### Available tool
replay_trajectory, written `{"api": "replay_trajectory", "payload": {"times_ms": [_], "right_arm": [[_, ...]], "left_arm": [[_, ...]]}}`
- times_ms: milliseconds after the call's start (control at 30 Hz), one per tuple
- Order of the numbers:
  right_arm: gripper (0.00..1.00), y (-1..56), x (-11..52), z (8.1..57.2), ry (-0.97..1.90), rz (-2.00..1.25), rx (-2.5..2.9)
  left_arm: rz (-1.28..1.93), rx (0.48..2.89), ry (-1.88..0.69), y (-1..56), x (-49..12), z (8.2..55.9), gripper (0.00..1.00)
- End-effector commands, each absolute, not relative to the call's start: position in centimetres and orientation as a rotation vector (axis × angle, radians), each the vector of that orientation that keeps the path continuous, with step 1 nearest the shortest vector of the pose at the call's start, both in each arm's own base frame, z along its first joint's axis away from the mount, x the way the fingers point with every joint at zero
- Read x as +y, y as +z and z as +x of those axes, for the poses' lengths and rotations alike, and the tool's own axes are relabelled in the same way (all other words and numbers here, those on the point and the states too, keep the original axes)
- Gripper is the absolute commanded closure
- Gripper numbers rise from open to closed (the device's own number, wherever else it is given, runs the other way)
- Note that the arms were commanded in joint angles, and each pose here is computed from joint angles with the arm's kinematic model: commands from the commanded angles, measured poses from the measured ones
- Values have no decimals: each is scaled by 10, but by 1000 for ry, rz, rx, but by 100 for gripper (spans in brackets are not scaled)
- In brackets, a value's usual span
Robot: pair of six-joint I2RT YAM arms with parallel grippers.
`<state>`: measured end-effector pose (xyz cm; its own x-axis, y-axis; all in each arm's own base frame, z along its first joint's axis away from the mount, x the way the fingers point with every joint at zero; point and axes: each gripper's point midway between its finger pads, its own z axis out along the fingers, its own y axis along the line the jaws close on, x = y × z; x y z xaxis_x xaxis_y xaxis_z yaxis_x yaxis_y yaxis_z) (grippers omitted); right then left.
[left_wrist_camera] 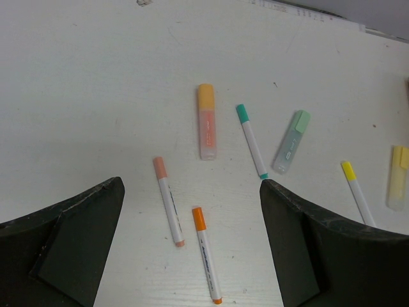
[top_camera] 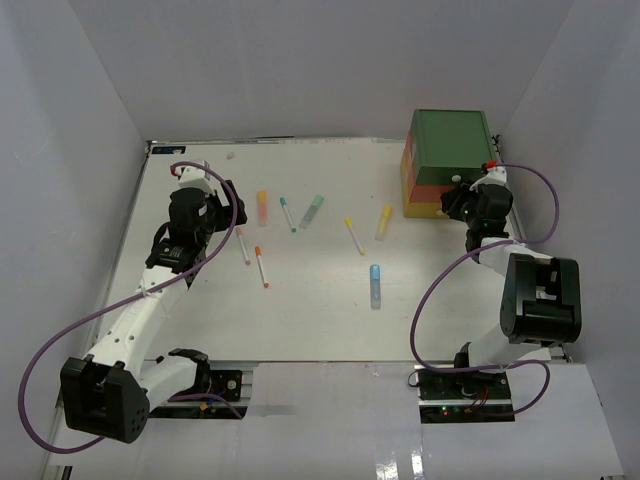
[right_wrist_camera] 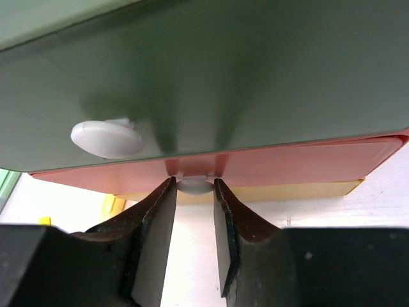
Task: Sort the stationery into containers
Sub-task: Open the drawer in the storage box.
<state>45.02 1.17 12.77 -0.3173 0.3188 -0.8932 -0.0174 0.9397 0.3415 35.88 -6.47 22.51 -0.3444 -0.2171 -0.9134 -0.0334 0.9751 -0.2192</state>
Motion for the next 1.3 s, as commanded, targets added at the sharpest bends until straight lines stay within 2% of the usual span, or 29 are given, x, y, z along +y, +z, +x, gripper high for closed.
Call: {"api": "replay_trajectory", "payload": {"times_ms": [0, 67, 167, 367, 800, 1267], "right_arm": [[67, 144, 9, 458, 326, 192, 1806], [75, 144, 8, 458, 323, 192, 1805], [82, 144, 8, 454, 322, 191, 1804], [89, 146, 10, 440, 326, 189, 1803], [89, 134, 13, 386, 327, 213, 1840], [83, 125, 17, 353, 330, 219, 1872]], "left_arm": [[-169, 1891, -209, 231, -66, 358, 2], [-167, 1895, -211, 230, -67, 358, 2], [-168, 1892, -214, 231, -67, 358, 2], [-165, 1892, -218, 231, -68, 358, 2], [-161, 1879, -237, 237, -70, 355, 2], [-161, 1888, -237, 233, -70, 356, 2]]}}
